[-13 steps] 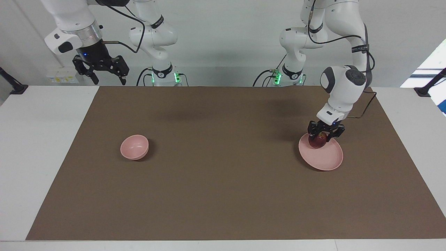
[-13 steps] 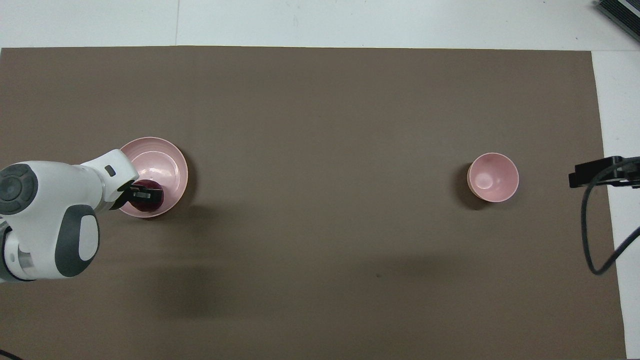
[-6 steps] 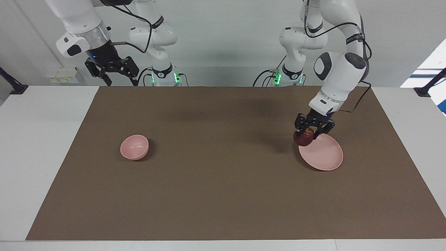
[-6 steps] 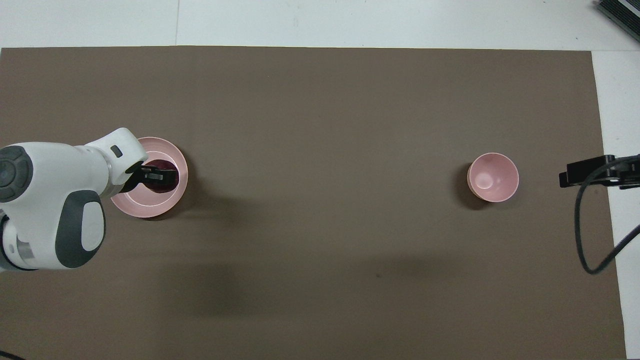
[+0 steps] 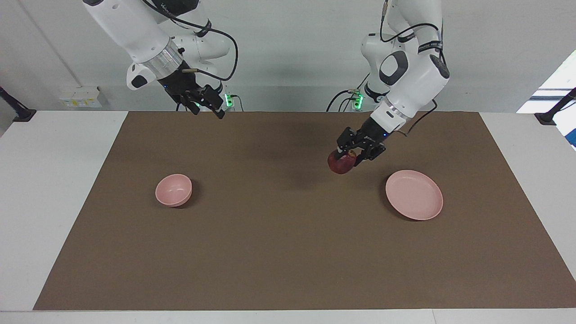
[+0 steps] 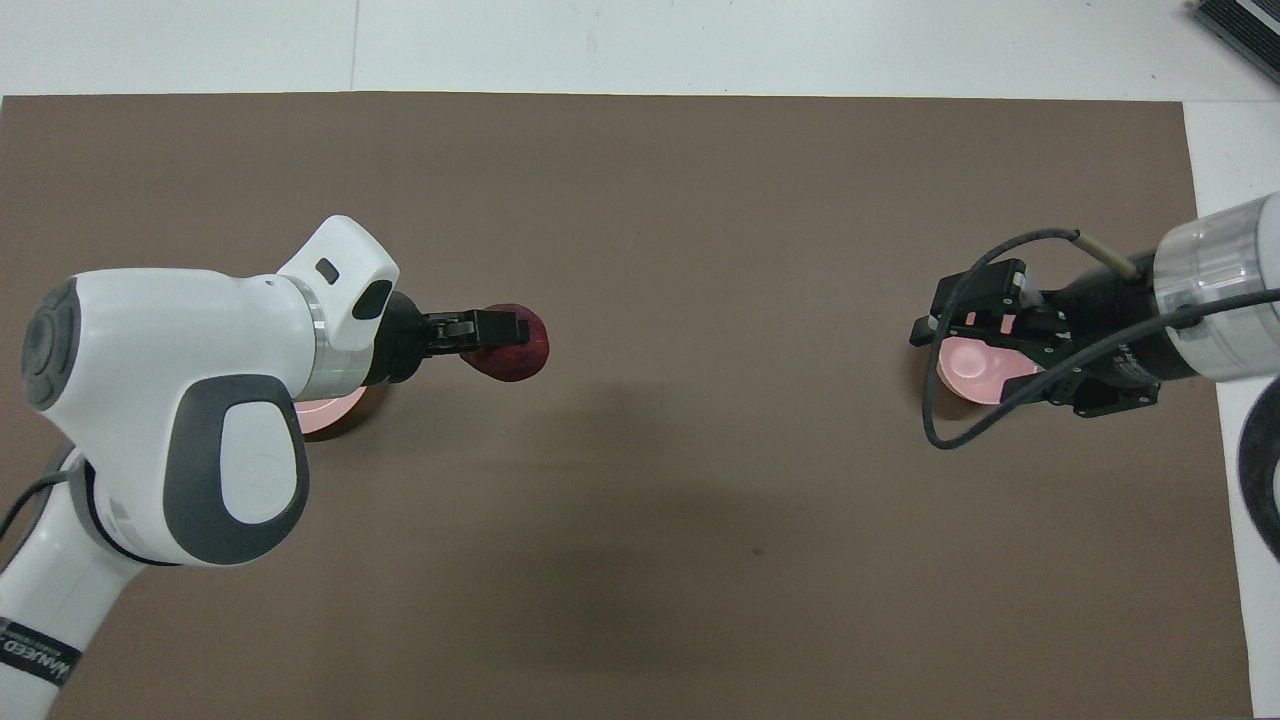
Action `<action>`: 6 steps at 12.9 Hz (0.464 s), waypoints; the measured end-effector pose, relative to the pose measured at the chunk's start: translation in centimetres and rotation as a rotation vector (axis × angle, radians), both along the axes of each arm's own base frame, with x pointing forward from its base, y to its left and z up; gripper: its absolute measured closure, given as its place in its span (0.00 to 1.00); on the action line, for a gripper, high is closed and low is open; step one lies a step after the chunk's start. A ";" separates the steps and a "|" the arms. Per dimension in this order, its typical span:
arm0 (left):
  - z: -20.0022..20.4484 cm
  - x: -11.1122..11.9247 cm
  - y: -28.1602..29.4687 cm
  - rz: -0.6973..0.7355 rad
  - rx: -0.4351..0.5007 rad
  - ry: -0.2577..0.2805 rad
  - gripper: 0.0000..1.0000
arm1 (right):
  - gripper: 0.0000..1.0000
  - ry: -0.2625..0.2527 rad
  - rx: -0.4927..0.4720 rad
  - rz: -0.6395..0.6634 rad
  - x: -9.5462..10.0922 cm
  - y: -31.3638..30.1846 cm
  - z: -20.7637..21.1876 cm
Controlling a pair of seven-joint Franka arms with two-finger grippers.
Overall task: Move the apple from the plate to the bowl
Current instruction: 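Lift the apple with the left gripper while the right gripper approaches it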
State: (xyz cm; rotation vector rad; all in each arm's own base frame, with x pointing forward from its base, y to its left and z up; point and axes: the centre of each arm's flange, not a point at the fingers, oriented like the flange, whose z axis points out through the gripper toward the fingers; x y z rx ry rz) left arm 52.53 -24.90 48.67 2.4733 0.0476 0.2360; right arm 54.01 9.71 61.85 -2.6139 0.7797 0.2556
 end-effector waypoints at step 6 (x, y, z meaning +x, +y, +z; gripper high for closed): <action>2.4 -4.5 -9.4 0.157 -0.259 -0.083 0.27 | 0.00 0.211 0.276 -0.391 3.5 0.8 -2.5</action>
